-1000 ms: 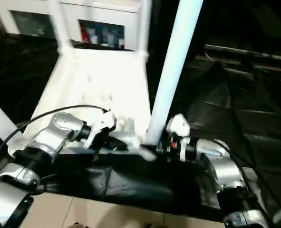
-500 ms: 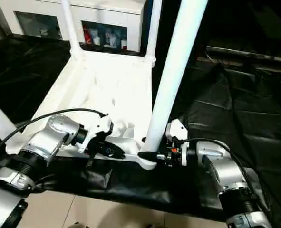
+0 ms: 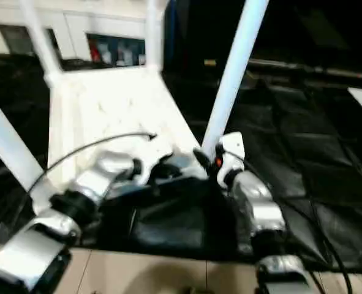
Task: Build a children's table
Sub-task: Rotate leg to tighten
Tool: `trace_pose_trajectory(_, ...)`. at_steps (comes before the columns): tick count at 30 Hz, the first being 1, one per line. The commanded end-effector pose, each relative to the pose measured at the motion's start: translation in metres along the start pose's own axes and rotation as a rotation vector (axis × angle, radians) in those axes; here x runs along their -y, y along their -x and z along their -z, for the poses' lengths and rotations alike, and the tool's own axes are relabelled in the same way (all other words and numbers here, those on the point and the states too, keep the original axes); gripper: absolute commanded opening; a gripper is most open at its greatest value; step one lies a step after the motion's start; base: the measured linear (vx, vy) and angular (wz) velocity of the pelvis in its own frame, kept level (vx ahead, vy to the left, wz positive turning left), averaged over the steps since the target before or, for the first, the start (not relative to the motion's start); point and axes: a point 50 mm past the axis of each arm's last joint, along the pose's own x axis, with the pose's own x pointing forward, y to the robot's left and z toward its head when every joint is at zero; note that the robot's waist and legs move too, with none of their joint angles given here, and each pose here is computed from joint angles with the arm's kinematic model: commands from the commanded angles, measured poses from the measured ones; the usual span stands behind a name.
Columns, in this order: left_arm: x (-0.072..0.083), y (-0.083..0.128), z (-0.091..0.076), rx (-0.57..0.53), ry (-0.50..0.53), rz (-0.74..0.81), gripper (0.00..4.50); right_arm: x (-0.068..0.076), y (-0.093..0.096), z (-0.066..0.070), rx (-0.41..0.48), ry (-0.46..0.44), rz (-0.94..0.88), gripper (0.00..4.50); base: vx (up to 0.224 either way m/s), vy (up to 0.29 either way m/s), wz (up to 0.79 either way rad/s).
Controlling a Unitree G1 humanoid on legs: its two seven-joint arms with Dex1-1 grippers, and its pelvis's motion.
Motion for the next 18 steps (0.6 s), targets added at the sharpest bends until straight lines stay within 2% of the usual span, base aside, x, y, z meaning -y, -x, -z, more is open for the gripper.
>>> trace_pose_trajectory(1,0.017,-0.019,-0.022,0.057,-0.048,0.069,0.0,-0.03,-0.011,0.014,-0.064,0.015,-0.1,1.98,0.0,0.0,0.0)
trace_pose_trajectory(2,0.017,-0.019,-0.022,0.057,-0.05,0.071,0.0,-0.031,-0.01,0.011,-0.043,0.036,-0.122,2.33,0.0,0.0,0.0)
trace_pose_trajectory(3,0.015,-0.017,-0.021,0.051,-0.054,0.078,0.0,-0.031,-0.008,0.007,-0.009,-0.002,-0.174,2.67,0.0,0.0,0.0)
trace_pose_trajectory(5,0.014,-0.015,-0.019,0.046,-0.054,0.082,0.0,-0.032,-0.006,0.004,0.008,-0.027,-0.209,2.67,0.0,0.0,0.0)
trace_pose_trajectory(6,0.014,-0.015,-0.019,0.046,-0.054,0.082,0.0,-0.032,-0.006,0.004,0.008,-0.027,-0.209,2.83,0.0,0.0,0.0)
trace_pose_trajectory(7,0.012,-0.013,-0.017,0.043,-0.054,0.093,0.0,-0.031,-0.004,0.002,0.018,-0.009,-0.232,2.83,0.0,0.0,0.0)
trace_pose_trajectory(8,0.011,-0.01,-0.015,0.04,-0.056,0.111,0.0,-0.028,-0.001,-0.001,0.025,0.02,-0.25,3.1,0.0,0.0,0.0)
trace_pose_trajectory(11,0.007,0.003,-0.007,0.028,-0.059,0.171,0.0,-0.019,0.012,-0.006,0.034,0.09,-0.361,3.1,0.0,0.0,0.0)
trace_pose_trajectory(14,0.006,0.01,-0.002,0.022,-0.059,0.208,0.0,-0.015,0.021,-0.009,0.04,0.098,-0.438,3.1,0.0,0.0,0.0)
trace_pose_trajectory(15,0.006,0.017,0.001,0.02,-0.063,0.265,0.0,-0.012,0.032,-0.009,0.023,0.114,-0.535,3.1,0.0,0.0,0.0)
trace_pose_trajectory(18,0.009,0.029,0.006,0.014,-0.059,0.382,0.0,-0.009,0.048,-0.005,-0.034,0.116,-0.668,3.1,0.034,0.001,-0.02)
